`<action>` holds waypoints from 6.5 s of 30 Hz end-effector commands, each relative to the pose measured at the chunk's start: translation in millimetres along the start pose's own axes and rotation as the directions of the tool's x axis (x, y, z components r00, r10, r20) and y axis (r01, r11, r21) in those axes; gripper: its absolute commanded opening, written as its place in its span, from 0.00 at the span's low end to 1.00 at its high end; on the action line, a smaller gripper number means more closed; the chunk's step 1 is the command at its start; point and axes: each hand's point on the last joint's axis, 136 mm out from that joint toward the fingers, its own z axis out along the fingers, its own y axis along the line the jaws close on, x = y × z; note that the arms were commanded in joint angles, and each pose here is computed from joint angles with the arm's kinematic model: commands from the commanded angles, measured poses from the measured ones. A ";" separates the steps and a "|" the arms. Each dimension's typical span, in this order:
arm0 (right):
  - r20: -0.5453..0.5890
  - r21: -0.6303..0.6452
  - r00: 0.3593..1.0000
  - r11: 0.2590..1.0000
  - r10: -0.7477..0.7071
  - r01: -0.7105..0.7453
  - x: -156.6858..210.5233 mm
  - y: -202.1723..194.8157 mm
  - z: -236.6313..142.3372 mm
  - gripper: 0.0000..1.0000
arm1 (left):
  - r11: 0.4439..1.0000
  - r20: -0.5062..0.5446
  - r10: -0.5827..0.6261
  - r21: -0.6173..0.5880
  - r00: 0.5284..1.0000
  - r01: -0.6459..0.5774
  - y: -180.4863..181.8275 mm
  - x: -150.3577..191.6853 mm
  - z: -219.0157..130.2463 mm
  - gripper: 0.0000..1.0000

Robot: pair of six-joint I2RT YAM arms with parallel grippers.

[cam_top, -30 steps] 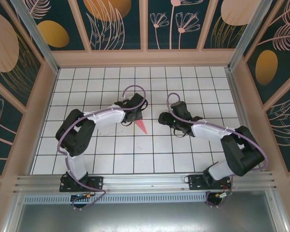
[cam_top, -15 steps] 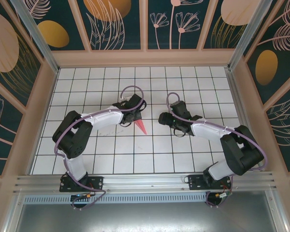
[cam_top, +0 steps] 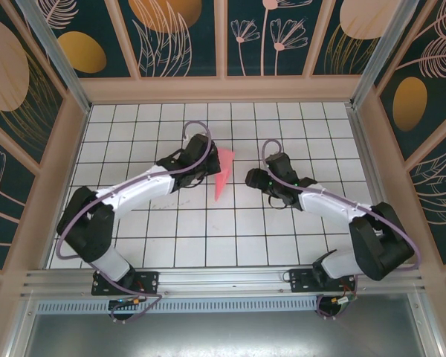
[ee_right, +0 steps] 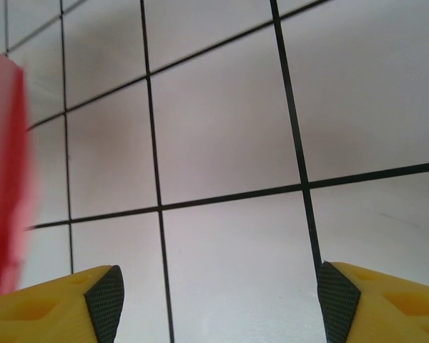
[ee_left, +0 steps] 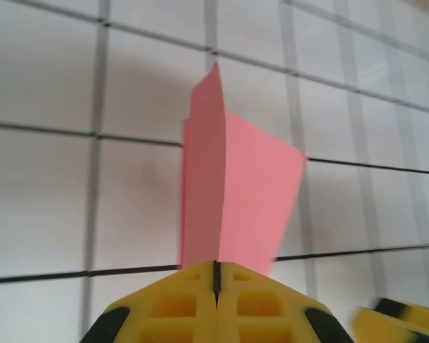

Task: Fold a paper plane with a square sheet of paper (pick it up from the middle)
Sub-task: Turn over a paper plane at the center of the table, then move the paper plane to the top-center of the table, then reset both arms

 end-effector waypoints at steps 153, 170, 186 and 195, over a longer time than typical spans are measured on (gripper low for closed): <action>-0.136 0.247 0.964 0.935 -0.227 0.255 -35.2 34.1 120.2 0.08 | 0.970 0.106 -0.106 -0.207 0.989 0.126 130.1 39.3 -13.7 0.98; -0.250 0.283 0.949 0.923 -0.193 0.262 -11.8 6.6 160.4 0.16 | 0.970 0.098 -0.100 -0.211 0.990 0.118 132.1 40.9 -12.4 0.98; 0.098 0.150 0.980 0.976 -0.175 0.159 -130.0 106.7 36.5 0.56 | 0.958 0.338 0.018 -0.275 0.941 0.081 112.9 -56.6 -66.3 0.98; 0.475 0.321 0.862 0.947 -0.175 0.015 -195.3 29.4 -73.8 0.99 | 0.887 0.519 0.214 -0.458 0.827 0.058 136.8 -120.8 -125.9 0.98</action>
